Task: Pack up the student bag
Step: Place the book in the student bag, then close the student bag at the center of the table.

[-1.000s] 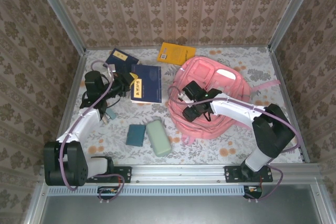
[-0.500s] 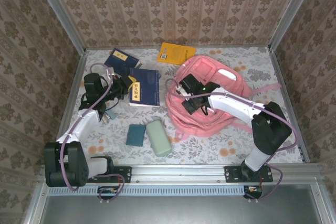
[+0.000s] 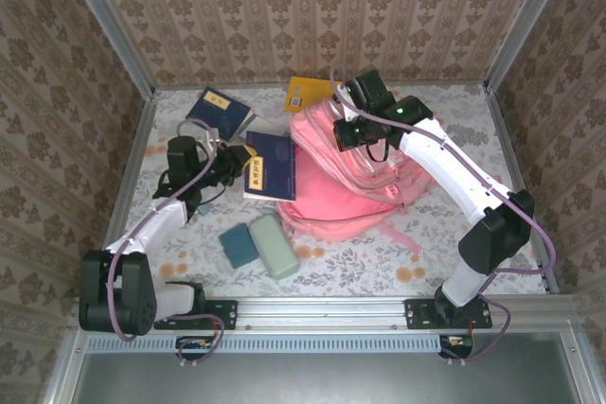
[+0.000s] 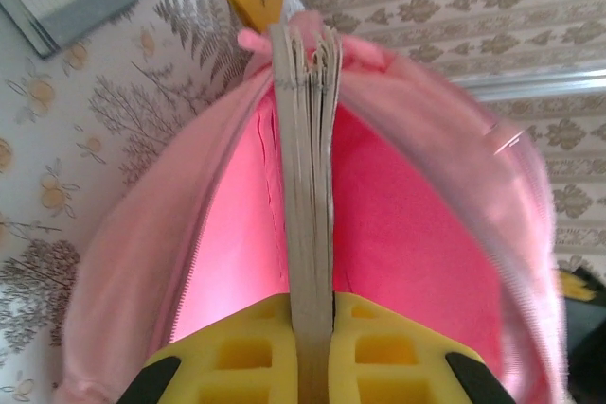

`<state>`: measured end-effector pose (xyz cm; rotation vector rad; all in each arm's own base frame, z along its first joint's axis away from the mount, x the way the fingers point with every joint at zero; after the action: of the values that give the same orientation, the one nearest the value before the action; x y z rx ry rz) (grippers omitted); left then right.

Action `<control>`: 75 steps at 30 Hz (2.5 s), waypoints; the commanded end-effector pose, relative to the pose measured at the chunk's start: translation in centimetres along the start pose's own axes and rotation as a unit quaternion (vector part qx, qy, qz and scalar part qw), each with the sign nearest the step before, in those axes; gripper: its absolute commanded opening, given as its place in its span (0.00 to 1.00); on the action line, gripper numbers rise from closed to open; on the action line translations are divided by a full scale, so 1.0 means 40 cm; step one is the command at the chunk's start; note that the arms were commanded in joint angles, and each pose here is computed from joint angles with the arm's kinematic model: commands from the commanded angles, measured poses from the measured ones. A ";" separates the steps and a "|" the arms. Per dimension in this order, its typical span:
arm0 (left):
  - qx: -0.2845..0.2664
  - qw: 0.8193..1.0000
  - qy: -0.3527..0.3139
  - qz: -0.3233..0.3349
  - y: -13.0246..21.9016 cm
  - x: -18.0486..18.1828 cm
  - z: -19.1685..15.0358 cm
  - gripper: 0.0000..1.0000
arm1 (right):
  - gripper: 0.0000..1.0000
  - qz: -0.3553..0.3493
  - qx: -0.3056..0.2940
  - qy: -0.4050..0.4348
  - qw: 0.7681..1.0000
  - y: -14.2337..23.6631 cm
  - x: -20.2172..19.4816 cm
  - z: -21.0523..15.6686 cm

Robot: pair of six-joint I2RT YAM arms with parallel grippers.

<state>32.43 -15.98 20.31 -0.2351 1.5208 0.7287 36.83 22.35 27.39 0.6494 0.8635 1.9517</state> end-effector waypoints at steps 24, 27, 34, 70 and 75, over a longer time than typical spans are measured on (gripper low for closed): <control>-0.093 0.995 0.000 -0.028 -0.455 -0.090 -0.097 0.00 | 0.00 0.064 -0.135 -0.253 0.956 0.094 -0.030 0.104; -0.102 0.994 0.014 -0.018 -0.511 -0.071 -0.113 0.00 | 0.00 0.070 -0.143 -0.262 0.952 0.100 -0.030 0.109; -0.082 0.996 0.027 -0.031 -0.646 -0.077 -0.189 0.00 | 0.00 0.088 -0.140 -0.260 0.951 0.096 -0.023 0.124; -0.104 0.956 -0.151 0.230 -0.151 -0.038 0.036 0.84 | 0.04 0.054 -0.010 -0.202 0.978 -0.067 -0.127 -0.102; -0.118 0.949 -0.149 0.253 -0.100 -0.011 0.122 0.84 | 0.13 0.031 0.036 -0.173 0.984 -0.129 -0.141 -0.186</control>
<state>39.57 -17.28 20.84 -0.0212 1.2276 1.3116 36.99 17.96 19.51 1.1018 0.6270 1.8095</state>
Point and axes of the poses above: each hand's point on the last joint's axis, 136 mm out from that joint toward the fingers, its own y axis back along the fingers, its own x axis along the line the jaws close on, z = x × y, the point moved 2 cm from there along y, back along the fingers, and after that the axes turned 7 degrees about y, right-handed, at the moved point
